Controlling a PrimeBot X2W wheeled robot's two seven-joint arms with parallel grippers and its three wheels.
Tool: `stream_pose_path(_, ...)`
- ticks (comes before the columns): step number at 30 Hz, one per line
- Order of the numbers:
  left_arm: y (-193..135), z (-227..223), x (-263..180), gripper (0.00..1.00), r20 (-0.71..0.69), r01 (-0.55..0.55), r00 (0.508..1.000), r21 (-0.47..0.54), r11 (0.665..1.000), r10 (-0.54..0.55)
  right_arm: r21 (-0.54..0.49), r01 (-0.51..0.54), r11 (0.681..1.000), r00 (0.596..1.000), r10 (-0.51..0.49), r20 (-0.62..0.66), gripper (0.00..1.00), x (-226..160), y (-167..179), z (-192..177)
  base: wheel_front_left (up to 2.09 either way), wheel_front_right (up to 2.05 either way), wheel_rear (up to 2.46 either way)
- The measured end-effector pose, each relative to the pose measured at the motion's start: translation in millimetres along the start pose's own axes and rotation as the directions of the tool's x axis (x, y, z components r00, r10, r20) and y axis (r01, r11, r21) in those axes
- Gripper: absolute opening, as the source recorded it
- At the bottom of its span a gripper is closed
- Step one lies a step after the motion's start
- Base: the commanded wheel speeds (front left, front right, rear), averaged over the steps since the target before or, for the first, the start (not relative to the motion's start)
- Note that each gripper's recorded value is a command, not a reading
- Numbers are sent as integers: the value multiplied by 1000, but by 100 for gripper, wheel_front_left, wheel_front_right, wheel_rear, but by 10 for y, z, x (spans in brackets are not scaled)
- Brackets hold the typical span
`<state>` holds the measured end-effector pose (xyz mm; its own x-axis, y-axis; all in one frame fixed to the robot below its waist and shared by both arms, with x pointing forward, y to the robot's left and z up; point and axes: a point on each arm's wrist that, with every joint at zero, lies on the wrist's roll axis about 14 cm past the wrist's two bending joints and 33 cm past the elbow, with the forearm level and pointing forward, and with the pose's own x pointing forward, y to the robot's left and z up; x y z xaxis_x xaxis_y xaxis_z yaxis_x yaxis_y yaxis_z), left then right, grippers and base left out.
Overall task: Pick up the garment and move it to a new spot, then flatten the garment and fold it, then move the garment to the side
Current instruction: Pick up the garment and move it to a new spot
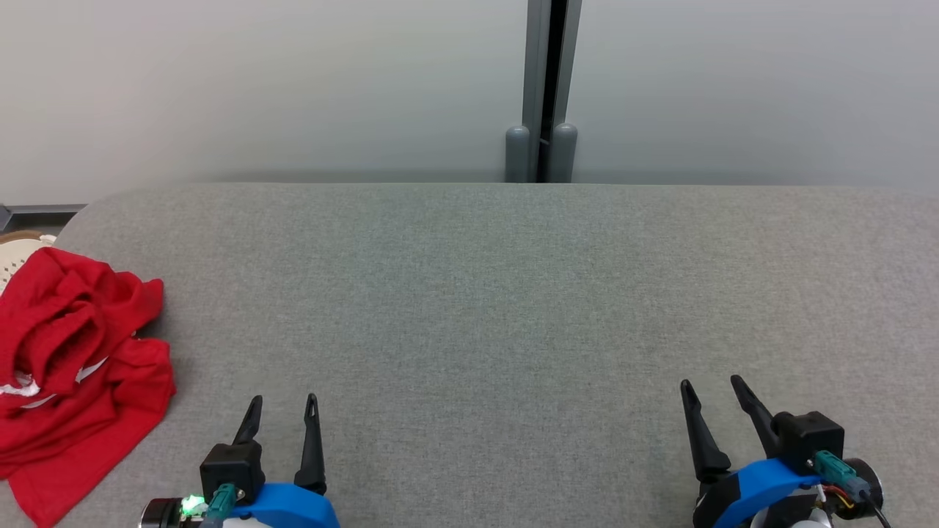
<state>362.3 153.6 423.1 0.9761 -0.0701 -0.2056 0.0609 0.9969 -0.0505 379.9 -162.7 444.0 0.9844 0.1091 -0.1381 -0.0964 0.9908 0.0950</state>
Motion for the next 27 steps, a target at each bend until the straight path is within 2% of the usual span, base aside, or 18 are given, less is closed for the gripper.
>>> stream_pose_path(7,225,-43,-74,100,-4,-74,997,8,997,74,-55,-71,996,997,70,-22,100,137,205,-67,0,0,0)
stream_pose_path(13,678,-75,-308,100,-1,-220,975,12,975,220,-81,-228,970,973,223,-61,100,346,720,-180,0,0,0)
stream_pose_path(21,1358,-247,-865,100,-46,-466,884,-22,884,465,-53,-437,898,896,429,-114,100,562,1518,-347,0,0,0)
stream_pose_path(27,1637,-357,-1164,100,-83,-562,826,-64,825,557,-11,-522,853,844,514,-153,100,593,1876,-504,0,0,0)
